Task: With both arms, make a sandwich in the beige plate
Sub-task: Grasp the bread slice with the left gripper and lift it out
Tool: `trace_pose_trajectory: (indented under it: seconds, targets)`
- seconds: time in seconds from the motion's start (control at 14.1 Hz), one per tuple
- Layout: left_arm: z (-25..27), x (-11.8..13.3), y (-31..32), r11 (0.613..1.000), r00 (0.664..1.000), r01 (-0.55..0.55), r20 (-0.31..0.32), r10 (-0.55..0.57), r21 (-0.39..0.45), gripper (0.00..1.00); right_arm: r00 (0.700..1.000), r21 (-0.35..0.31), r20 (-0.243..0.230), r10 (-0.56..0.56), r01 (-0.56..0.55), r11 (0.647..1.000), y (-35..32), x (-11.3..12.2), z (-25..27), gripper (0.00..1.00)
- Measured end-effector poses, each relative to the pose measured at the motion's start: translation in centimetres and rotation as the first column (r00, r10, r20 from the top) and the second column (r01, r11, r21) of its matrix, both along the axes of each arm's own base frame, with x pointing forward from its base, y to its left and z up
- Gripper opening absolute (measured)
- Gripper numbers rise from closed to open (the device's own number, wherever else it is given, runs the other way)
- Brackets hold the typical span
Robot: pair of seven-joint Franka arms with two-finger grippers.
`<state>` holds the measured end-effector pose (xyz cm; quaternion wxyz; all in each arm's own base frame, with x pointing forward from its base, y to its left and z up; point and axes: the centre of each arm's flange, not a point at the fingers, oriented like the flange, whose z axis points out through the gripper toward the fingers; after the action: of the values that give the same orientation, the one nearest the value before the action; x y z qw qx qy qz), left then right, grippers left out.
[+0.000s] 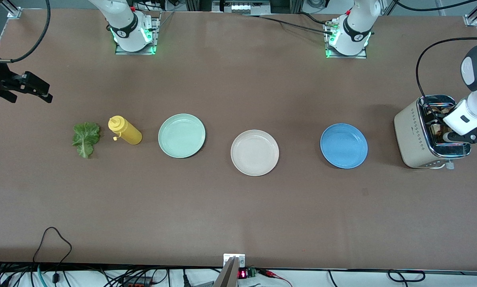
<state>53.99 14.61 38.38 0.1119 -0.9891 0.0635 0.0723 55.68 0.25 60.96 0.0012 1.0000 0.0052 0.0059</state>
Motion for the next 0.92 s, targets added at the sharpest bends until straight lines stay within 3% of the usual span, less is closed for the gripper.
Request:
trace_pose_trajectory:
  seconds: [0.14,0.21,0.35,0.78,0.92]
  targets:
    - [-0.5,-0.5,-0.1,1.0,1.0,0.001,-0.005,-0.001,-0.003,0.92,0.999,0.001,-0.036,0.0,0.0,1.0,0.0,-0.2,-1.0,1.0]
    - [-0.8,-0.6,-0.1,1.0,1.0,0.001,-0.009,-0.001,-0.004,0.81,0.998,0.001,-0.055,0.0,0.0,1.0,0.0,-0.4,-1.4,1.0]
    - [-1.3,-1.0,0.0,1.0,1.0,-0.002,-0.022,0.002,-0.007,0.78,0.998,0.003,-0.065,0.004,-0.004,1.0,0.0,-0.5,-1.5,1.0]
    - [-2.0,-1.9,1.2,0.999,0.998,-0.029,-0.049,0.029,-0.012,0.13,0.985,0.11,-0.058,0.16,-0.153,0.982,-2.9,-0.5,-2.5,1.0]
    - [-1.6,-2.0,1.4,1.0,0.999,-0.026,-0.043,0.025,-0.011,0.09,0.972,0.131,-0.066,0.225,-0.215,0.968,-4.1,-0.6,-3.9,1.0]
